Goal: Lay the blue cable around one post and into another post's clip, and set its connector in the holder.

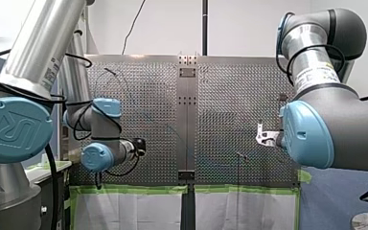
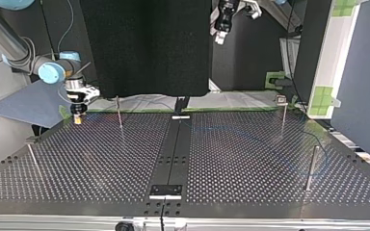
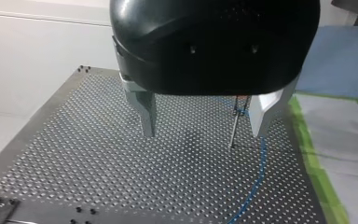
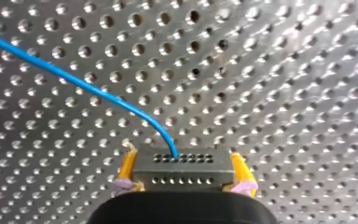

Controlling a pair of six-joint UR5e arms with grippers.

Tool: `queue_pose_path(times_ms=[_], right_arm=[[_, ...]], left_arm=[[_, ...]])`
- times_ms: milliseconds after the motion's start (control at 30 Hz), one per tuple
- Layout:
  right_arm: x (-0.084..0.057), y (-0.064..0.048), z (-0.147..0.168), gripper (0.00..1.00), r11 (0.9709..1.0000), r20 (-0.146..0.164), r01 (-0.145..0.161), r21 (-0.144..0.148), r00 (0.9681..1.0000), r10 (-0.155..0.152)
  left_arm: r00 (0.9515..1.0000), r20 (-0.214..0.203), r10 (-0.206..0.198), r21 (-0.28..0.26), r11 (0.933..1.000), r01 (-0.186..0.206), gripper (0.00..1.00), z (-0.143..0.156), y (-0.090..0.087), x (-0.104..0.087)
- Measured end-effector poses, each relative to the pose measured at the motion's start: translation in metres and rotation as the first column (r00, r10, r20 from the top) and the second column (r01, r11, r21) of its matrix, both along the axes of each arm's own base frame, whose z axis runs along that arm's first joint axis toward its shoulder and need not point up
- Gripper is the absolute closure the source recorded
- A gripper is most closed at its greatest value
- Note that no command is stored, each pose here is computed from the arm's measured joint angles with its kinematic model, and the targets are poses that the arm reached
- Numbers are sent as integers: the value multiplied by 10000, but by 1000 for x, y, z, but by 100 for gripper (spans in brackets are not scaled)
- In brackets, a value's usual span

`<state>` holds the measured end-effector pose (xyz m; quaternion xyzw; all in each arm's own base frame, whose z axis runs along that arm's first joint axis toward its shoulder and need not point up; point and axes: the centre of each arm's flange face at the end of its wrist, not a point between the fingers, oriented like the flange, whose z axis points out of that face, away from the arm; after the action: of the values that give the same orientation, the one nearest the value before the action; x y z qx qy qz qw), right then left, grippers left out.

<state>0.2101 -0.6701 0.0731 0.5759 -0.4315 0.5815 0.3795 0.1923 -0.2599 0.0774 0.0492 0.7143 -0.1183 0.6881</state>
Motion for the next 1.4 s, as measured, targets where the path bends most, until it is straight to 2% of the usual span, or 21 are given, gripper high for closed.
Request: queue_pose_path(times_ms=[333,600,867,1167,1333,1400], right_arm=[[-1,13,34,100,9987,51,147,-488,9999,-145],[0,20,70,100,9962,49,190,-856,9998,-186],[2,34,101,100,9931,129,254,-1142,9996,-241],[-2,52,130,100,9863,433,536,-1562,9979,-474],[-3,58,154,100,9799,481,647,-1887,9972,-565],[-4,61,164,100,9763,476,743,-2033,9967,-659]], left_arm=[[9997,202,161,-146,9998,-158,0,4,-3,13],[9979,55,639,-57,9979,-639,0,3,3,14],[9976,-26,689,4,9976,-689,0,2,4,14],[9974,-60,716,39,9974,-716,0,1,5,13],[9973,-78,733,64,9973,-732,0,1,6,13],[9972,-78,748,62,9972,-748,0,1,6,13]])
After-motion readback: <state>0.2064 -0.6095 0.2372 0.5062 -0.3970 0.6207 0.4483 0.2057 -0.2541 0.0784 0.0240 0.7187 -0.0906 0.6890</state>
